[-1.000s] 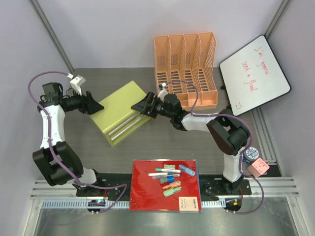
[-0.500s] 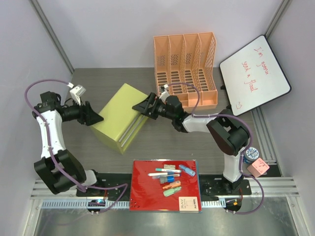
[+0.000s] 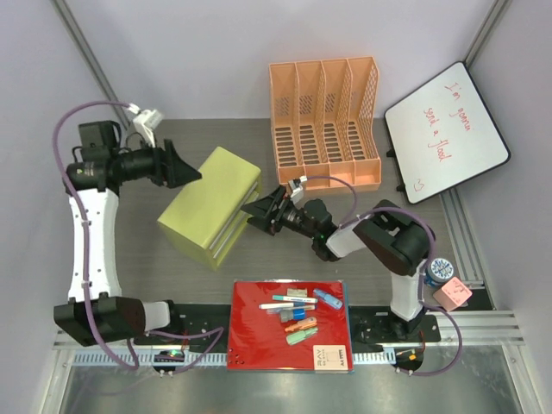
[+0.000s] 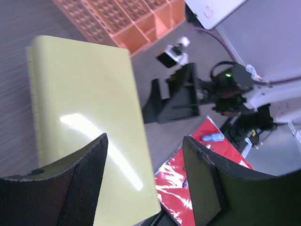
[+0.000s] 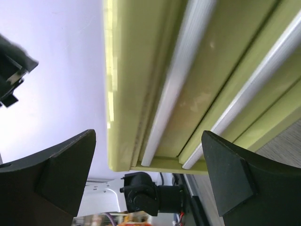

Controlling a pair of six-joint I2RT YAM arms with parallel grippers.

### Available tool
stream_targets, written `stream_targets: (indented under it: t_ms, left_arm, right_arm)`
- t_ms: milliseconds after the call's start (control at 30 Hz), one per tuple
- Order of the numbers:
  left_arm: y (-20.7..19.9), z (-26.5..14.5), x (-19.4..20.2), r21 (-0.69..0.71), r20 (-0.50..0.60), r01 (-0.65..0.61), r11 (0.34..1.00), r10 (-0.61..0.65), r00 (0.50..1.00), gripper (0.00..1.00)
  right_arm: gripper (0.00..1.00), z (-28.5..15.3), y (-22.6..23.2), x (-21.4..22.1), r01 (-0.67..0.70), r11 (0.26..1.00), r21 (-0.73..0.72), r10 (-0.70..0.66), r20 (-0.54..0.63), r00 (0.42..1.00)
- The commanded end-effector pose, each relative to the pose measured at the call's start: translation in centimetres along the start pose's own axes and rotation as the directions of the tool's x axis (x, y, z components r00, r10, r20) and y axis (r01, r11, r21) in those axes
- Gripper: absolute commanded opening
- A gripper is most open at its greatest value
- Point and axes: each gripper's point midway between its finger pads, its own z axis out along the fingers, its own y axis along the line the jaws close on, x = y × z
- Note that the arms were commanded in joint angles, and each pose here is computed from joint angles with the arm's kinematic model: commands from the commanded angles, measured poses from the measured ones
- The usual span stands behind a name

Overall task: Organize the desk
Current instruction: Move the storage box to the center of the board.

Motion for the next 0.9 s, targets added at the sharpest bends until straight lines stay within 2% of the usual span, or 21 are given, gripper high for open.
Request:
stream_targets:
  t_ms: [0, 133, 533, 700, 867]
  left_arm:
    - [-1.5, 2.6, 1.2, 0.013, -0.008, 0.06, 0.998, -0.06, 0.998, 0.66]
    - [-0.6, 4.4, 4.2, 0.013, -0.075, 0.098, 0.995, -0.097, 0.992, 0.65]
    - [3.4, 6.6, 7.2, -0.048, -0.155, 0.119, 0.992, -0.125, 0.98, 0.64]
    - [4.5, 7.0, 8.6, -0.079, -0.181, 0.12, 0.99, -0.132, 0.975, 0.63]
    - [5.2, 7.1, 9.6, -0.1, -0.209, 0.109, 0.989, -0.128, 0.97, 0.63]
  right_arm:
    - [1.0, 0.3, 4.7, -0.8, -0.068, 0.958, -0.277, 0.081, 0.036, 0.996]
    - [1.0, 0.8, 4.2, -0.8, -0.067, 0.958, -0.279, 0.08, 0.035, 0.996]
    - [0.96, 0.3, 7.2, 0.3, -0.078, 0.923, -0.378, 0.079, -0.012, 0.997]
    - [0.89, 0.6, 8.1, 0.7, -0.068, 0.912, -0.405, 0.062, -0.029, 0.998]
    - [0.94, 0.6, 10.0, 1.8, -0.038, 0.893, -0.449, 0.018, -0.049, 0.999]
